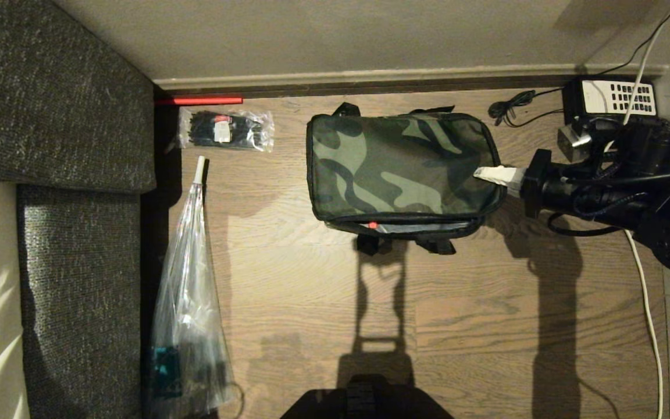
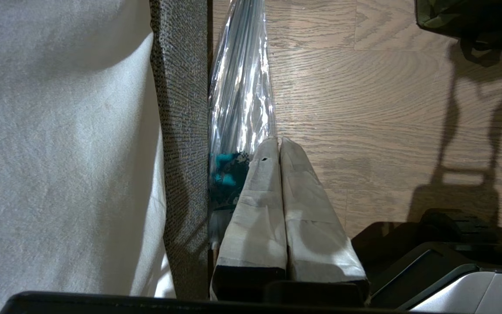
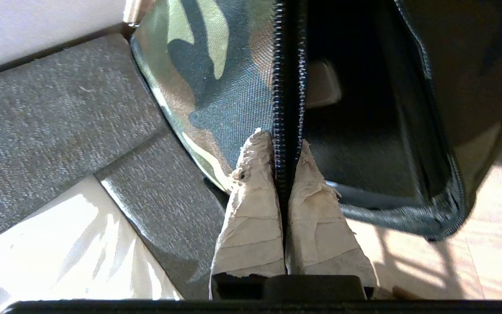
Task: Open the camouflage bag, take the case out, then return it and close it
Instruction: Open the top of the storage box
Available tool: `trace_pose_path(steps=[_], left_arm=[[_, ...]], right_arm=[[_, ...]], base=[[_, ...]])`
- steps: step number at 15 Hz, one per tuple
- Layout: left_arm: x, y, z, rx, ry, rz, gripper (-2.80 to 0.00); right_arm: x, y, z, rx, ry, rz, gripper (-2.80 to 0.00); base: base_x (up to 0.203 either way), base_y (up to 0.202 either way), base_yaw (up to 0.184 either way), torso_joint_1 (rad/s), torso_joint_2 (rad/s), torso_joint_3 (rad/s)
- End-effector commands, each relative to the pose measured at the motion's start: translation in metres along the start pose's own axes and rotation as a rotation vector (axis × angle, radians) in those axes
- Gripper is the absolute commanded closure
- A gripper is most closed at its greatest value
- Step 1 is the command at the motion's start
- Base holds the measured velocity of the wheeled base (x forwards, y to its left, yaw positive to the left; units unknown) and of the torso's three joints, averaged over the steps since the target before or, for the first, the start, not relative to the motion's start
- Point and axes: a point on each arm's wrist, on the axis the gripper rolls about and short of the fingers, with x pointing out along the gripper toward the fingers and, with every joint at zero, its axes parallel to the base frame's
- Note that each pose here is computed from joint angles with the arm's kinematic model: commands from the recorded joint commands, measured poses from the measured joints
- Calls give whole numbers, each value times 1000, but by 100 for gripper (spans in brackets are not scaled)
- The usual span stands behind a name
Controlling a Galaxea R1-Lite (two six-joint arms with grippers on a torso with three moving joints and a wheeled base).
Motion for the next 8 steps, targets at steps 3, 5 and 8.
trace_pose_path(steps=[3, 5, 8], left_arm=[[0, 0, 0, 0, 0, 1, 0], [0, 0, 0, 0, 0, 1, 0], [0, 0, 0, 0, 0, 2, 0]], right_arm=[[-1, 10, 8, -4, -21, 31, 0], [-2, 20, 15, 53, -43, 60, 0], [-4, 26, 19, 59, -63, 86, 0]], base=[[0, 0, 0, 0, 0, 0], [0, 0, 0, 0, 0, 0], [0, 0, 0, 0, 0, 0]])
